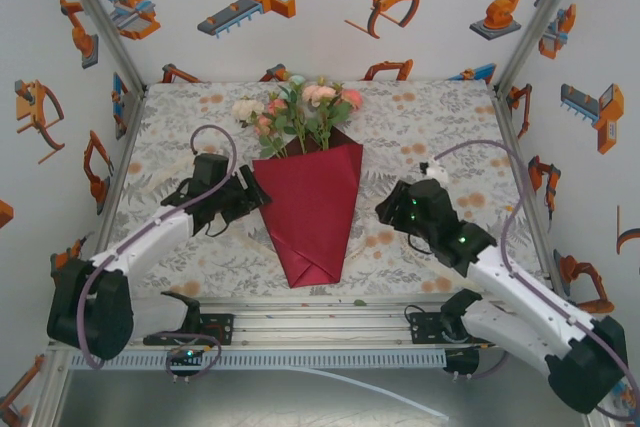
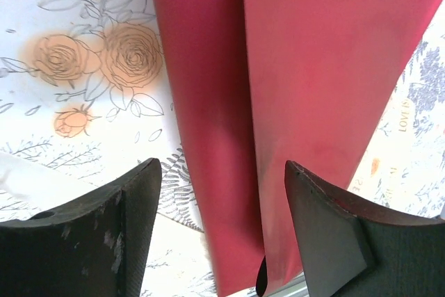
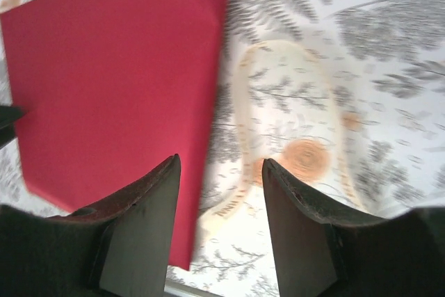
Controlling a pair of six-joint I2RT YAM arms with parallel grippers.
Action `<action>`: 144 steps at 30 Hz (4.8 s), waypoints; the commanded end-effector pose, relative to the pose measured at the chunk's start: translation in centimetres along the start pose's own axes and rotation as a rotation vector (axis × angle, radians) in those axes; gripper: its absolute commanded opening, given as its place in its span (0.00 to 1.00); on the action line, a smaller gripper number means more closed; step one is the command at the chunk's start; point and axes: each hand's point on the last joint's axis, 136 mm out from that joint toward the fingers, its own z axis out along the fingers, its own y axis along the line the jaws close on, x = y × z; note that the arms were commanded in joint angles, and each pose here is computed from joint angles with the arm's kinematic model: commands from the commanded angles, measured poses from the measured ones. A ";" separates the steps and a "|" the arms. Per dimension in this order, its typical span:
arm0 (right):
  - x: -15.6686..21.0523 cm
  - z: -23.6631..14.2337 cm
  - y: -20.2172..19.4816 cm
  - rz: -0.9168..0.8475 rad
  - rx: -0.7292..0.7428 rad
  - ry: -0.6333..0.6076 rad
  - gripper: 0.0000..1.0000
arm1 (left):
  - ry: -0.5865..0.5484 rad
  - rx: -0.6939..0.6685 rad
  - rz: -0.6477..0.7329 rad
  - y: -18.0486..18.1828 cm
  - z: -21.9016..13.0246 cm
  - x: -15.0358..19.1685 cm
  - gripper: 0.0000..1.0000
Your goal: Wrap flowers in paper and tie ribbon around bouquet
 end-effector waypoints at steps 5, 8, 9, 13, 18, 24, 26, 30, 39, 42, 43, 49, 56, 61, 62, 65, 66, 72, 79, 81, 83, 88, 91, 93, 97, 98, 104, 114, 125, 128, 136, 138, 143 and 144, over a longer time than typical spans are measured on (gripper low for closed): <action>0.8 -2.4 -9.0 0.064 0.355 -0.036 0.63 | -0.048 0.141 0.150 -3.4 -3.3 -1.5 0.68; 2.0 -1.5 -9.0 0.075 0.324 0.034 0.66 | -0.056 0.212 0.193 -4.8 -4.4 -1.5 0.68; 2.4 -1.2 -9.0 0.067 0.320 0.056 0.66 | -0.061 0.229 0.200 -5.1 -4.6 -1.5 0.68; 4.3 0.2 -9.6 0.011 0.336 0.138 0.65 | -0.079 0.254 0.224 -5.6 -5.5 -1.6 0.68; 6.7 2.2 -10.4 0.007 0.335 0.207 0.56 | -0.130 0.098 0.180 -2.8 -6.0 -2.5 0.68; 6.7 3.1 -10.6 -0.017 0.337 0.206 0.23 | -0.175 -0.095 0.040 1.8 -6.1 -3.5 0.71; 5.9 3.0 -10.3 -0.017 0.330 0.184 0.02 | -0.193 -0.161 -0.033 3.8 -6.1 -3.9 0.73; 3.1 2.4 -9.8 -0.015 0.337 0.097 0.00 | -0.212 -0.268 -0.142 7.0 -5.2 -5.2 0.75; -2.5 0.6 -8.5 0.009 0.343 -0.073 0.00 | -0.203 -0.522 -0.182 13.1 -2.0 -8.8 0.73; -3.0 0.3 -8.7 0.002 0.349 -0.091 0.00 | -0.106 -0.536 -0.137 13.4 0.0 -8.3 0.66; -3.2 0.3 -8.9 0.004 0.352 -0.094 0.00 | -0.078 -0.548 -0.140 13.7 0.6 -7.9 0.65; -3.9 0.9 -8.3 0.029 0.308 -0.091 0.00 | 0.026 -0.597 -0.172 15.2 2.6 -6.0 0.59; -4.9 1.5 -9.7 0.072 0.351 -0.116 0.00 | 0.054 -0.605 -0.190 15.7 3.8 -5.7 0.25; -7.0 3.0 -11.3 0.141 0.368 -0.154 0.00 | 0.016 -0.565 -0.238 15.7 5.5 -8.5 0.00; -7.6 3.3 -11.7 0.154 0.373 -0.166 0.00 | 0.011 -0.555 -0.246 15.6 5.9 -9.0 0.00; -9.4 4.8 -12.4 0.182 0.363 -0.172 0.00 | 0.011 -0.543 -0.259 15.5 7.0 -10.5 0.00; -9.9 5.3 -12.5 0.180 0.364 -0.171 0.00 | 0.005 -0.545 -0.262 15.5 7.2 -11.0 0.00; -12.4 7.9 -12.6 0.153 0.357 -0.180 0.00 | -0.026 -0.543 -0.275 15.5 8.2 -12.9 0.00; -15.0 9.7 -14.0 0.142 0.390 -0.207 0.00 | -0.030 -0.542 -0.283 15.8 8.6 -14.0 0.00; -16.0 9.9 -14.7 0.155 0.406 -0.222 0.00 | -0.037 -0.543 -0.285 15.9 8.5 -14.2 0.00; -17.3 9.9 -15.0 0.167 0.408 -0.244 0.00 | -0.044 -0.540 -0.289 15.9 8.4 -14.5 0.00; -19.2 10.9 -14.8 0.162 0.404 -0.258 0.00 | -0.046 -0.502 -0.290 15.5 8.6 -15.2 0.00; -19.9 11.4 -14.3 0.169 0.383 -0.251 0.00 | -0.047 -0.496 -0.288 15.3 8.5 -15.4 0.00; -20.2 11.3 -14.4 0.166 0.392 -0.265 0.00 | -0.047 -0.475 -0.284 14.9 8.5 -15.5 0.00; -21.5 11.2 -15.6 0.168 0.435 -0.274 0.00 | -0.018 -0.387 -0.278 13.4 9.4 -14.9 0.00; -22.0 11.1 -15.9 0.181 0.439 -0.288 0.00 | -0.010 -0.369 -0.279 13.0 9.5 -14.6 0.00; -25.4 9.5 -17.0 0.195 0.495 -0.346 0.00 | 0.002 -0.317 -0.246 10.2 8.3 -11.9 0.00; -28.4 8.3 -15.8 0.179 0.454 -0.374 0.00 | -0.082 -0.403 -0.155 9.7 4.5 -11.7 0.39; -27.5 9.2 -13.9 0.194 0.334 -0.324 0.00 | -0.079 -0.661 0.039 13.3 5.0 -17.0 0.58; -27.4 9.4 -13.8 0.196 0.321 -0.317 0.00 | -0.067 -0.595 0.067 12.4 7.8 -17.6 0.63; -26.8 9.4 -13.5 0.184 0.303 -0.300 0.00 | -0.028 -0.534 0.095 11.4 12.5 -19.6 0.66; -26.6 9.4 -13.6 0.182 0.303 -0.298 0.00 | -0.035 -0.518 0.096 11.2 13.0 -19.8 0.66; -26.6 9.5 -13.4 0.189 0.288 -0.294 0.00 | 0.017 -0.523 0.090 11.4 14.5 -20.4 0.49; -26.6 9.5 -13.4 0.189 0.290 -0.296 0.00 | 0.029 -0.525 0.090 11.4 14.8 -20.5 0.38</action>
